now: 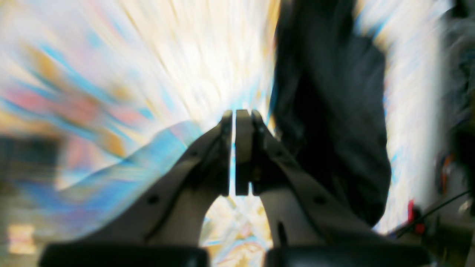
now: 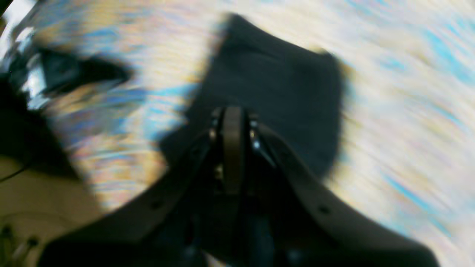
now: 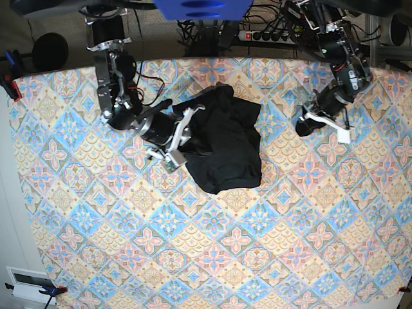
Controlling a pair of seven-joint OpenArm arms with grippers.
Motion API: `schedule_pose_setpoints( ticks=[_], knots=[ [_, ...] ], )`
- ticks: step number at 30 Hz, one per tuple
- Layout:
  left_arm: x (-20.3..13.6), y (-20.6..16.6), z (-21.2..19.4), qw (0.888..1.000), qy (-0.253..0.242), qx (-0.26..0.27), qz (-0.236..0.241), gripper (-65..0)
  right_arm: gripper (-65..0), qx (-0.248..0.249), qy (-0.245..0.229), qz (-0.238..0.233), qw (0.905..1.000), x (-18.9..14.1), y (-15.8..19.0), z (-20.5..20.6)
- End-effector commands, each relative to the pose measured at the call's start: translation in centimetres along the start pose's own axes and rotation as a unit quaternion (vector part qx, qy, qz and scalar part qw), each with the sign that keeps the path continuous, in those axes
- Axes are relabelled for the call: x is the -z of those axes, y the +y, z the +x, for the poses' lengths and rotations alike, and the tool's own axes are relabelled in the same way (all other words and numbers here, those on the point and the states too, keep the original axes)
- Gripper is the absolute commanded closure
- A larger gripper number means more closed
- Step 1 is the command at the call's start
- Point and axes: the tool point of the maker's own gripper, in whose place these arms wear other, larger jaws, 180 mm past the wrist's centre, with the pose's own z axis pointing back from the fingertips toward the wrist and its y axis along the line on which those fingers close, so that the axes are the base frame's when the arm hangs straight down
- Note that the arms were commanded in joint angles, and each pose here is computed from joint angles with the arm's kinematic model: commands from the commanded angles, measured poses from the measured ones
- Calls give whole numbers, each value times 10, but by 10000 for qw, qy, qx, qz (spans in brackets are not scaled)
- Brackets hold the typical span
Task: Layout the t-shirt on the table in an organized manner, then fold the t-shirt properly
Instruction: 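Push the bundle with the left gripper toward the right gripper, then grasp the bundle with the right gripper and drag it aside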
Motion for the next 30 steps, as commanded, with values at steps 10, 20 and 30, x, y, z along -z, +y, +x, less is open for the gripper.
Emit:
schedule_pose_setpoints(
  ticks=[10, 20, 30],
  knots=[
    [-61, 56, 57, 9938, -824, 31, 743, -6, 0, -278, 269, 680, 9969, 75, 49, 13],
    [-70, 65, 58, 9922, -891, -29, 870, -7, 0, -741, 1150, 697, 9881, 122, 55, -18],
    [-66, 60, 64, 9923, -953, -5, 790, -7, 0, 3, 1932, 325, 9806, 128, 32, -79]
  ],
)
